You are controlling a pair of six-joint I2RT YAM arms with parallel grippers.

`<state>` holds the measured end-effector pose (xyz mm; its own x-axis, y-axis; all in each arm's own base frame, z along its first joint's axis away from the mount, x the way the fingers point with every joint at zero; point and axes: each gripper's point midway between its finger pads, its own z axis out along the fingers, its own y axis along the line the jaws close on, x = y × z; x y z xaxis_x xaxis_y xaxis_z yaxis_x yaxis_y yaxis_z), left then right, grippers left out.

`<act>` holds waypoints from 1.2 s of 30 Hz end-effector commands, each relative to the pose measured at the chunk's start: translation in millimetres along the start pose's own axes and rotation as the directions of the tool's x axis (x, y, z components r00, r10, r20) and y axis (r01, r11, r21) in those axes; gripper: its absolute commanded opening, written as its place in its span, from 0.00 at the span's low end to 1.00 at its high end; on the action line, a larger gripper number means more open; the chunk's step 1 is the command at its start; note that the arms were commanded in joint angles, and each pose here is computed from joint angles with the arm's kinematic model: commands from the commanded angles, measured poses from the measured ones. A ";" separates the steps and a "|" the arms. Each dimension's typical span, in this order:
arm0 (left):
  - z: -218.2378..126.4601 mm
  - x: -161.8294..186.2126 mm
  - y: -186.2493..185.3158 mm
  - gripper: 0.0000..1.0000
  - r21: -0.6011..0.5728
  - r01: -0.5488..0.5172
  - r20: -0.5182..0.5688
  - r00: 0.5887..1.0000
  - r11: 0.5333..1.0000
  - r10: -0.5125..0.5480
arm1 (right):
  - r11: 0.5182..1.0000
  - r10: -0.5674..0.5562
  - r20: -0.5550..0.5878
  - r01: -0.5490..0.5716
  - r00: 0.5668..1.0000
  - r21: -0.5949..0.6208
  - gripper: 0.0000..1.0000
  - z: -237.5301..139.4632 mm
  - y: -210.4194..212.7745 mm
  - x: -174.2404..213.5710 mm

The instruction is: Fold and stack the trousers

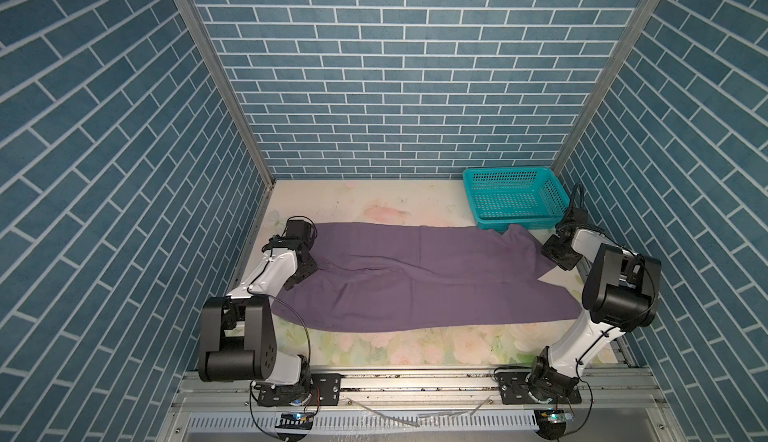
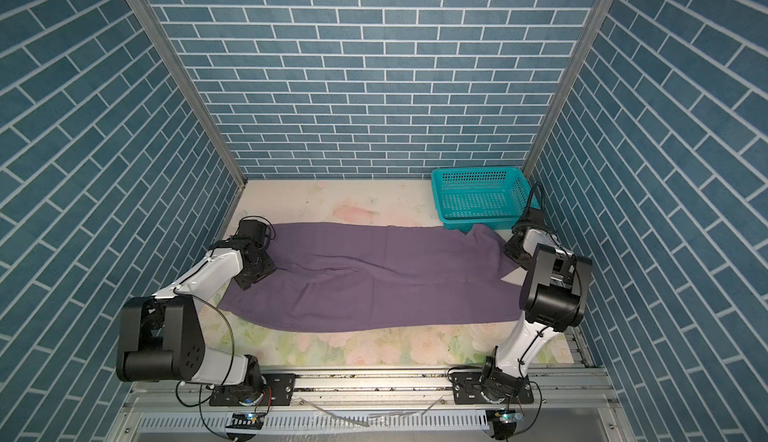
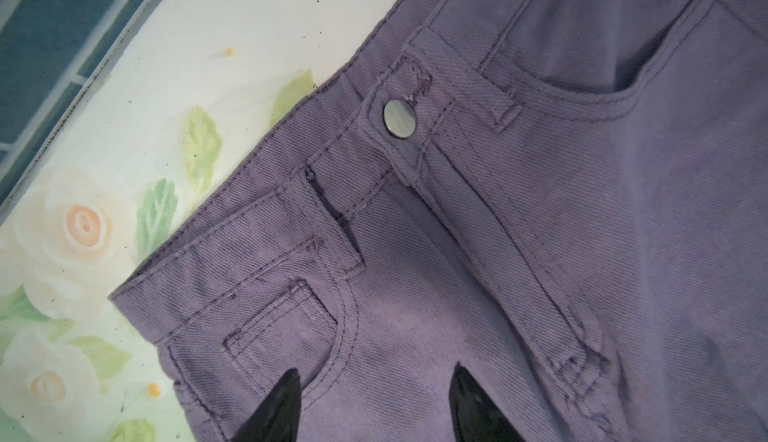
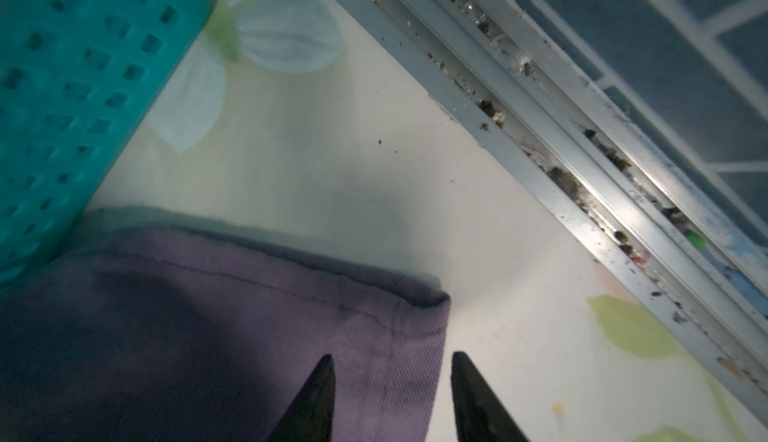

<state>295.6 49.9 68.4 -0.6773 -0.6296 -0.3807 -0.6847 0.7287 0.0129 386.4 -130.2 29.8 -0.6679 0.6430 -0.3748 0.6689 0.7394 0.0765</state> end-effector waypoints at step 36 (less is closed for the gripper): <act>4.3 17.9 -5.7 0.65 0.067 -0.002 -0.047 0.999 0.998 0.005 | 0.981 0.112 0.145 -0.133 0.983 0.142 0.43 -72.9 -70.3 13.0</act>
<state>291.0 40.8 59.7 -0.6843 -0.6383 -0.3527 -0.6736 0.7385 -0.0296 320.9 -173.1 97.3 -0.5246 0.6479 -0.5523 0.7911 0.6107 -0.0349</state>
